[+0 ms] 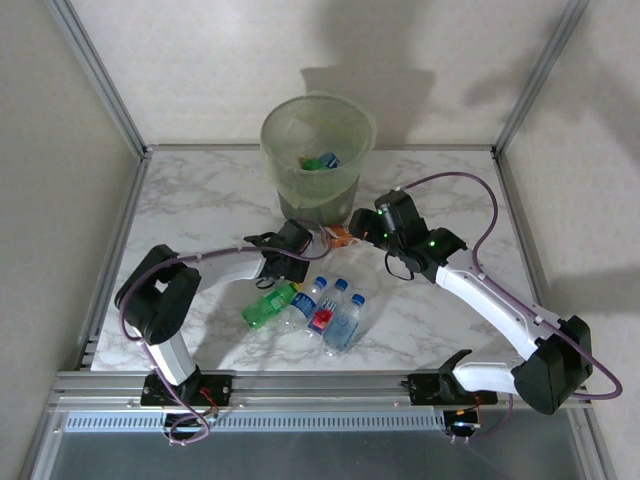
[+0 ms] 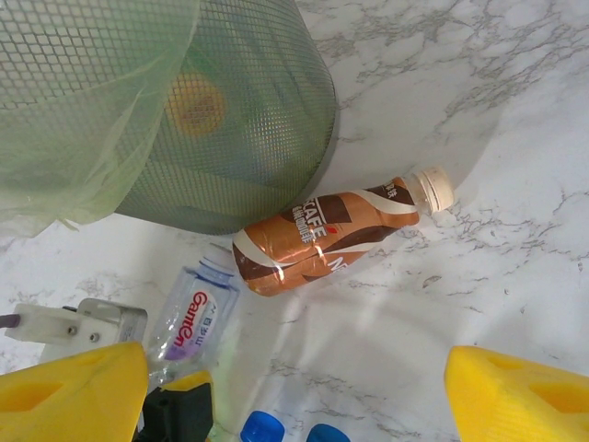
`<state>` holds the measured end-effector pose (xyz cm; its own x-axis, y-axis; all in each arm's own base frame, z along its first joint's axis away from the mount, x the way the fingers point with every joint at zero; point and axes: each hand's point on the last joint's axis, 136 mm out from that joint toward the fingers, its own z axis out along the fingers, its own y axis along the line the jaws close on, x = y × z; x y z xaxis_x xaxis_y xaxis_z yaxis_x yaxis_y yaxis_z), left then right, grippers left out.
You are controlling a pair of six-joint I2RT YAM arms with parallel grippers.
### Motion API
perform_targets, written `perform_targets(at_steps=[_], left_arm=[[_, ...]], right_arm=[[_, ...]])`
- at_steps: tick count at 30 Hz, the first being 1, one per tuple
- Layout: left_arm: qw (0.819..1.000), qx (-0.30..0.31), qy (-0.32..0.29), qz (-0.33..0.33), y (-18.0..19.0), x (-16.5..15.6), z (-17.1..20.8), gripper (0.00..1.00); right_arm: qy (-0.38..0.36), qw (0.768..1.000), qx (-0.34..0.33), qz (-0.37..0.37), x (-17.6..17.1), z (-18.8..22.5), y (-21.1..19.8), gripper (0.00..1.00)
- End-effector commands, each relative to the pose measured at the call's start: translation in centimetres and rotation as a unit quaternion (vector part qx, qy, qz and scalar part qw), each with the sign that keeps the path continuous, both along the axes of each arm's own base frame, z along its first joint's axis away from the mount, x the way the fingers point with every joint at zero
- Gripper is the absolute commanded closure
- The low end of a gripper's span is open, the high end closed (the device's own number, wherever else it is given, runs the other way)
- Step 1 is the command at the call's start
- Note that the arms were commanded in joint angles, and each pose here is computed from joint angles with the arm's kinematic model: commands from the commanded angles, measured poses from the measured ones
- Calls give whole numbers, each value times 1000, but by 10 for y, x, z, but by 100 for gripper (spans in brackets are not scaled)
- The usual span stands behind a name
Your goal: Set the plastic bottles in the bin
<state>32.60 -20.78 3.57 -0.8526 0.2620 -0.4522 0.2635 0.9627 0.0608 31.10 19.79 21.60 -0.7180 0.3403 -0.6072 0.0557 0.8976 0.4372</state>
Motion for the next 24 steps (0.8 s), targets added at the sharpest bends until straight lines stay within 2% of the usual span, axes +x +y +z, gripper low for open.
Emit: perform_targets(at_steps=[1,12,15,19,24], left_arm=[[999,1,-34,7,4,7,24,34],[999,8,-45,-12,8,-16,55,35],[999,14,-49,-4,15,-19,55,28],[999,30,-32,1,16,-17,33,16],[999,17,-26,13,9,-2,19,14]], right_arm=[[-5,1000,0,-14,0,3,-8,16],[-18,1000,-1,-21,1,13,-13,16],[-18,1000,2,-21,2,12,-14,16],[-20,1000,5,-18,3,16,-12,16],[-20,1000,-1,-21,-1,16,-17,15]])
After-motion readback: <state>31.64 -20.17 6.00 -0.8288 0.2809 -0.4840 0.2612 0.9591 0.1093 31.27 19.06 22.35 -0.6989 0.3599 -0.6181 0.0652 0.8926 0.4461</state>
